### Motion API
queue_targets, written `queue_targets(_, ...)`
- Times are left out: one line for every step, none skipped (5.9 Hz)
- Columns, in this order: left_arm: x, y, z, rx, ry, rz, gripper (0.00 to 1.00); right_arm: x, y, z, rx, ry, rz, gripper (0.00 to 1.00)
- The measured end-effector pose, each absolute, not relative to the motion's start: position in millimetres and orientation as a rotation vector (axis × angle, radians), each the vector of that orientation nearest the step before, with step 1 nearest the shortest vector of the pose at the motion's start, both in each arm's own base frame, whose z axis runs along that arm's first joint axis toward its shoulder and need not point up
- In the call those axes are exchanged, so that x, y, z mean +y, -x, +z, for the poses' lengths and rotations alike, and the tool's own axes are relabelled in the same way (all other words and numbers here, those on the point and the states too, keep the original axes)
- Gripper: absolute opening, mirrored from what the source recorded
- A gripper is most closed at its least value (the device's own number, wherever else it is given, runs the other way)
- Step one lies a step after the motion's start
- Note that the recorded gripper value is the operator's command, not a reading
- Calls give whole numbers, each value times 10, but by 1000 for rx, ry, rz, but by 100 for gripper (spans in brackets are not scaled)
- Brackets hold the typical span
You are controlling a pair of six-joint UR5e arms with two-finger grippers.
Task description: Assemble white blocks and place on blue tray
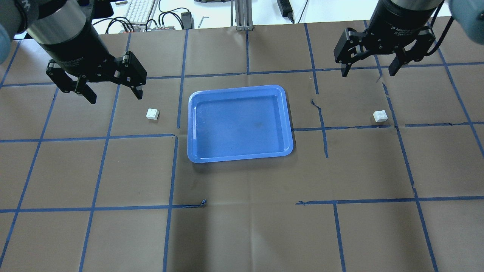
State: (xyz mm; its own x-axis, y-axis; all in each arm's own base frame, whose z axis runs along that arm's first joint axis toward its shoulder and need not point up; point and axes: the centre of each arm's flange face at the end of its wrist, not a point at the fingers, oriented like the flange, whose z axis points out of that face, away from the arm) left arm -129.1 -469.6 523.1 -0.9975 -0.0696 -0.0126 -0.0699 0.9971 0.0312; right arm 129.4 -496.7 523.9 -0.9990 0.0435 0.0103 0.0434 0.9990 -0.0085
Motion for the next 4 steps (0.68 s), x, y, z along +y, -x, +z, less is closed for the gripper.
queue_targets(-4693,1293,5235,3128,109,48,99,-4967,-1294,5240,-3130,68,13,100)
queue_targets(-4689,1294,5227,3128,108,51,99,-4967,-1295,5240,-3130,68,13,100)
queue_targets(-4683,1293,5186,3127,104,64,99,-4967,-1294,5240,-3130,68,13,100)
queue_targets(-4679,1289,5145,3127,96,75,99,-4967,-1294,5240,-3130,68,13,100)
